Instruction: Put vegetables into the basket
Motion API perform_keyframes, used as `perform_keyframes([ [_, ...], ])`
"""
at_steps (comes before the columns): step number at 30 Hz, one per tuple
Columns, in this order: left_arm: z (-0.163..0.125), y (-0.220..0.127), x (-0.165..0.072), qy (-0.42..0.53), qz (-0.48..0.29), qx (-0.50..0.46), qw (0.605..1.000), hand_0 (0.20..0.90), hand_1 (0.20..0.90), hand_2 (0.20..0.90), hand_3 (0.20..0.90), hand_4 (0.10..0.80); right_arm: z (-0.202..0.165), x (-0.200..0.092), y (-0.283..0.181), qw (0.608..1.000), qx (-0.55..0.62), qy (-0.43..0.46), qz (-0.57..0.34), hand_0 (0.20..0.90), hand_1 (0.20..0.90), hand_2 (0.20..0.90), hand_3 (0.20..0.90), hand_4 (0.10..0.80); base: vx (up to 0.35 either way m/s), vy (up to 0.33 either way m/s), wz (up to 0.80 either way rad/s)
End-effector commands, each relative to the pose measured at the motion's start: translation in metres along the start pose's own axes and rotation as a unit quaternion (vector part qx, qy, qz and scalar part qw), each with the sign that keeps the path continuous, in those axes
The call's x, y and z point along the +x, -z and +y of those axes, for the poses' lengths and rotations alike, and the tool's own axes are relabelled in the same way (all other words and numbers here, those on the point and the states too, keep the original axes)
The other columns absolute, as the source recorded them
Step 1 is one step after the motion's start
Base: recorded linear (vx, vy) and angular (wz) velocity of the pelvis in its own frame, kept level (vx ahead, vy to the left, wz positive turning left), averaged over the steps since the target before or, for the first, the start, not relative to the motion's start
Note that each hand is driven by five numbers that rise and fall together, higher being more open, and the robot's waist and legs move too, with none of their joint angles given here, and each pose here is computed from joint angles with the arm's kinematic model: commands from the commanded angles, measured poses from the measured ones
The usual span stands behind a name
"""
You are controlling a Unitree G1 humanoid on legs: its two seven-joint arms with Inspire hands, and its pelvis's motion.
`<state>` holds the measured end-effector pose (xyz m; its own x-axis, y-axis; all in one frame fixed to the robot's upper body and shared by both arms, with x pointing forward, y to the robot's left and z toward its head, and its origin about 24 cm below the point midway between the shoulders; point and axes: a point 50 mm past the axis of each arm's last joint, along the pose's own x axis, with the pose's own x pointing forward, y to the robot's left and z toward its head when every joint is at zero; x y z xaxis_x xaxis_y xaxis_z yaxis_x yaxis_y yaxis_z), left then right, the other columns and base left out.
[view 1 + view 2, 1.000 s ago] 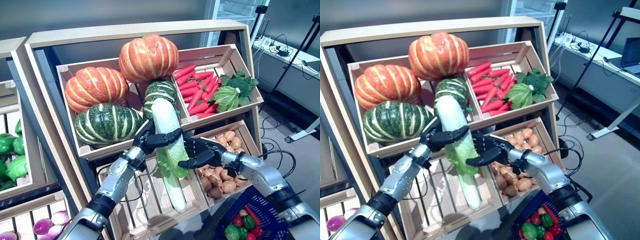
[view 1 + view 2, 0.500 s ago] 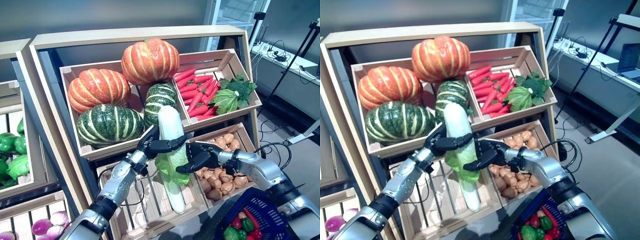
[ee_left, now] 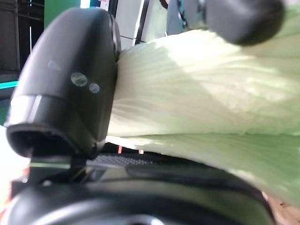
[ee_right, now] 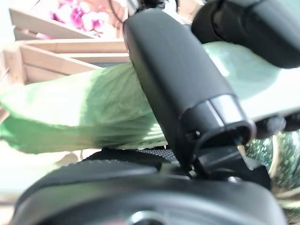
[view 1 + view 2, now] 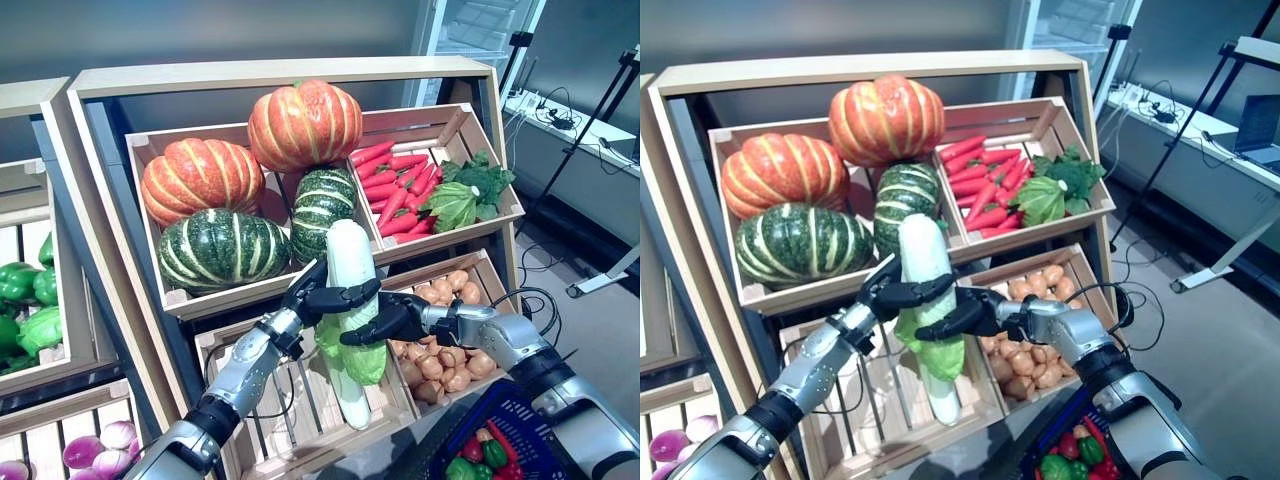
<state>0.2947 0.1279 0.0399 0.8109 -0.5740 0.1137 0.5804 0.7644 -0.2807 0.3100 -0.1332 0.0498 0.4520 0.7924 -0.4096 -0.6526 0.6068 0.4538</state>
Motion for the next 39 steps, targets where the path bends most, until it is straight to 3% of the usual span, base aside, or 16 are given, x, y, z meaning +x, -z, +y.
perform_keyframes([
  [1, -0.061, -0.037, 0.054, 0.139, -0.137, -0.031, 0.98, 0.3, 0.3, 0.3, 0.3, 0.4, 0.072, 0.045, -0.074, 0.969, 0.025, -0.204, -0.14, 0.3, 0.3, 0.3, 0.3, 0.4, -0.007, 0.002, 0.11],
  [16, -0.05, -0.036, 0.049, 0.108, -0.121, -0.009, 0.987, 0.3, 0.3, 0.3, 0.3, 0.4, 0.049, 0.027, -0.084, 0.975, -0.01, -0.115, -0.187, 0.3, 0.3, 0.3, 0.3, 0.4, -0.006, 0.0, 0.01],
  [17, -0.046, -0.035, 0.047, 0.099, -0.115, -0.003, 0.988, 0.789, 0.789, 0.789, 0.789, 0.726, 0.043, 0.021, -0.082, 0.976, -0.011, -0.104, -0.19, 0.3, 0.3, 0.3, 0.3, 0.4, 0.0, 0.0, 0.0],
  [18, -0.043, -0.035, 0.045, 0.096, -0.112, -0.001, 0.989, 0.9, 0.9, 0.9, 0.9, 0.8, 0.039, 0.016, -0.081, 0.977, -0.021, -0.091, -0.189, 0.3, 0.3, 0.3, 0.3, 0.4, 0.0, 0.0, 0.0],
  [27, -0.014, -0.042, 0.029, 0.023, -0.098, 0.058, 0.993, 0.9, 0.9, 0.9, 0.9, 0.8, 0.012, -0.018, -0.068, 0.974, -0.041, -0.016, -0.223, 0.3, 0.3, 0.3, 0.3, 0.4, -0.034, 0.004, -0.04],
  [32, 0.023, -0.042, 0.01, -0.102, -0.076, 0.105, 0.986, 0.9, 0.9, 0.9, 0.9, 0.8, 0.0, -0.04, -0.059, 0.962, -0.027, 0.018, -0.27, 0.3, 0.3, 0.3, 0.3, 0.4, -0.041, 0.01, -0.06],
  [39, 0.064, -0.04, -0.026, -0.295, -0.047, 0.21, 0.931, 0.9, 0.9, 0.9, 0.9, 0.8, -0.011, -0.064, -0.064, 0.938, -0.022, 0.076, -0.337, 0.3, 0.3, 0.3, 0.3, 0.4, -0.164, 0.106, -0.39],
])
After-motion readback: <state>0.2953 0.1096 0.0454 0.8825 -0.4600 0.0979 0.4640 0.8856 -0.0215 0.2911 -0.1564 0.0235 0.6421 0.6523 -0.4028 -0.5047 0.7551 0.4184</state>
